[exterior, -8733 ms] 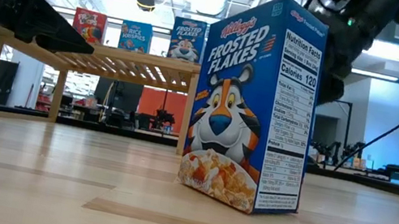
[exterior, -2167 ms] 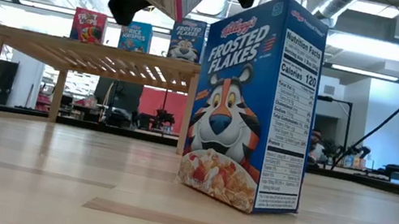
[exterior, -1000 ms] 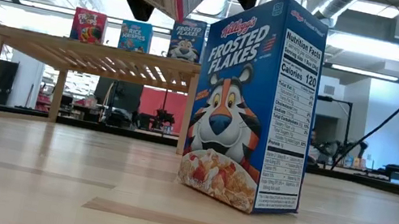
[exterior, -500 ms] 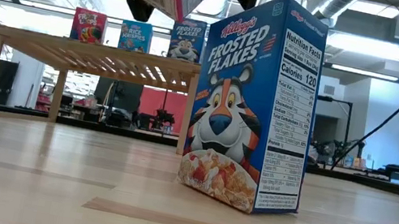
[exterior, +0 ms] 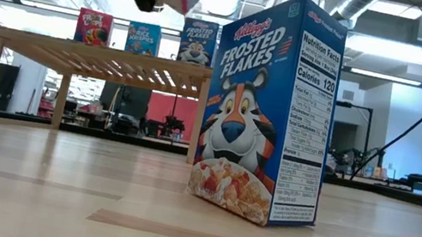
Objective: Stack cereal on shelf
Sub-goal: Put the top red cereal box the aligned with the other red cereal box on the shelf
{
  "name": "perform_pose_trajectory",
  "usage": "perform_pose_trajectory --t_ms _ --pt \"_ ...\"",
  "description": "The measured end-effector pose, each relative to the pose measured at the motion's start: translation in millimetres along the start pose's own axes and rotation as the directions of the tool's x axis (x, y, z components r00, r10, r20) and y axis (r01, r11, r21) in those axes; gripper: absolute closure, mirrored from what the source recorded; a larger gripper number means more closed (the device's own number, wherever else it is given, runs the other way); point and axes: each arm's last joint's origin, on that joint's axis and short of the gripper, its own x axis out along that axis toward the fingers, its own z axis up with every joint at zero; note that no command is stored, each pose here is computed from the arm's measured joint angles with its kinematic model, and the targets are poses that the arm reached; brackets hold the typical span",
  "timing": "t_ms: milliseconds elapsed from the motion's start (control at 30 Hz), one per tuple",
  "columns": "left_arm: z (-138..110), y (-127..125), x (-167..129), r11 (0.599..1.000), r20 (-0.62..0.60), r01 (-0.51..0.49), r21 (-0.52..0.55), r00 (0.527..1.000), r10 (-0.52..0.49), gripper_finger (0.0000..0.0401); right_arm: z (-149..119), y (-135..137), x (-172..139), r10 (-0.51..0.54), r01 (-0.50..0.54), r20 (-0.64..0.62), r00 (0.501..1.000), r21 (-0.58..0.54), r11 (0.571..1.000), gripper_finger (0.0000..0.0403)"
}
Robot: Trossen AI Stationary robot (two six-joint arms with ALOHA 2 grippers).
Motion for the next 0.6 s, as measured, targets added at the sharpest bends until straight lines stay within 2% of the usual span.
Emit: perform_pose_trajectory --t_ms 367,600 --pt "34 -2 -50 0.974 0.065 -0.187 0.131 0.982 0.18 0.0229 14 28 -53 0.075 -0.061 0.093 0.993 -0.146 0.987 0.0085" --pt "34 1 -88 0.933 0.174 -0.32 0.167 0.941 0.291 0.0229 5 41 -59 0.096 -0.091 0.024 0.995 -0.172 0.981 0.0085"
